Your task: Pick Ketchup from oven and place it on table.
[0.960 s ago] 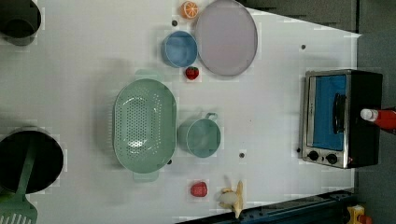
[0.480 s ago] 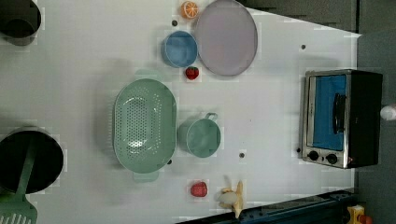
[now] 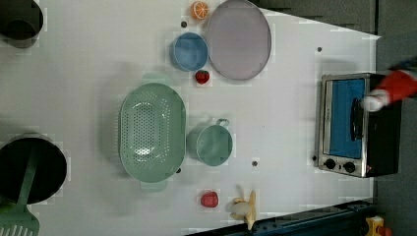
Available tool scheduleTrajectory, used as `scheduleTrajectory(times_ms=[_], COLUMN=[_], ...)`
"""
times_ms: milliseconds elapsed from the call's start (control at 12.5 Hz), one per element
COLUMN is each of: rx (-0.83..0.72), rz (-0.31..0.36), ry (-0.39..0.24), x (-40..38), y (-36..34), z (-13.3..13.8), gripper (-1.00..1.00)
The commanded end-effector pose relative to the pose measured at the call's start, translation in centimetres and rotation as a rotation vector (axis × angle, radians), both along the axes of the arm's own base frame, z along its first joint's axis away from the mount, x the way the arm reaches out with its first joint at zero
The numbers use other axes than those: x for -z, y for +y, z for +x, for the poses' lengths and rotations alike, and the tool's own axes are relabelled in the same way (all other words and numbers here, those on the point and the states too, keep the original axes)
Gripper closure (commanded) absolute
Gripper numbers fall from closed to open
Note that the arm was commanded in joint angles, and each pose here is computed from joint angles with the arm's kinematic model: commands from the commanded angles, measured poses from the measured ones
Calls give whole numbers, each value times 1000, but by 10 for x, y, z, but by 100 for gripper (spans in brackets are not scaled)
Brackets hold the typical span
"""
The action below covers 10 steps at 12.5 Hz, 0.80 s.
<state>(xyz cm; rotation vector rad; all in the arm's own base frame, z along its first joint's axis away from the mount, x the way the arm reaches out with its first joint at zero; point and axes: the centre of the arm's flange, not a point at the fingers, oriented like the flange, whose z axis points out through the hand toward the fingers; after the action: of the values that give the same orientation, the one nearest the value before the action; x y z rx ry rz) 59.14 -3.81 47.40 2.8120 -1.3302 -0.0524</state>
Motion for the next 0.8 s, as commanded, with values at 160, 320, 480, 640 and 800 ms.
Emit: scheduleTrajectory(times_ms=[160,320,480,640,800], rx=[-5,-16,-14,10,15], rz=[-31,-37,-30,-6,-2], ry=[40,15,27,54,34], x=[138,185,224,255,275], y=[-13,-8,-1,9,14], z=[-30,-42,-50,-53,-51], gripper=[-26,-26,-26,-26,-27])
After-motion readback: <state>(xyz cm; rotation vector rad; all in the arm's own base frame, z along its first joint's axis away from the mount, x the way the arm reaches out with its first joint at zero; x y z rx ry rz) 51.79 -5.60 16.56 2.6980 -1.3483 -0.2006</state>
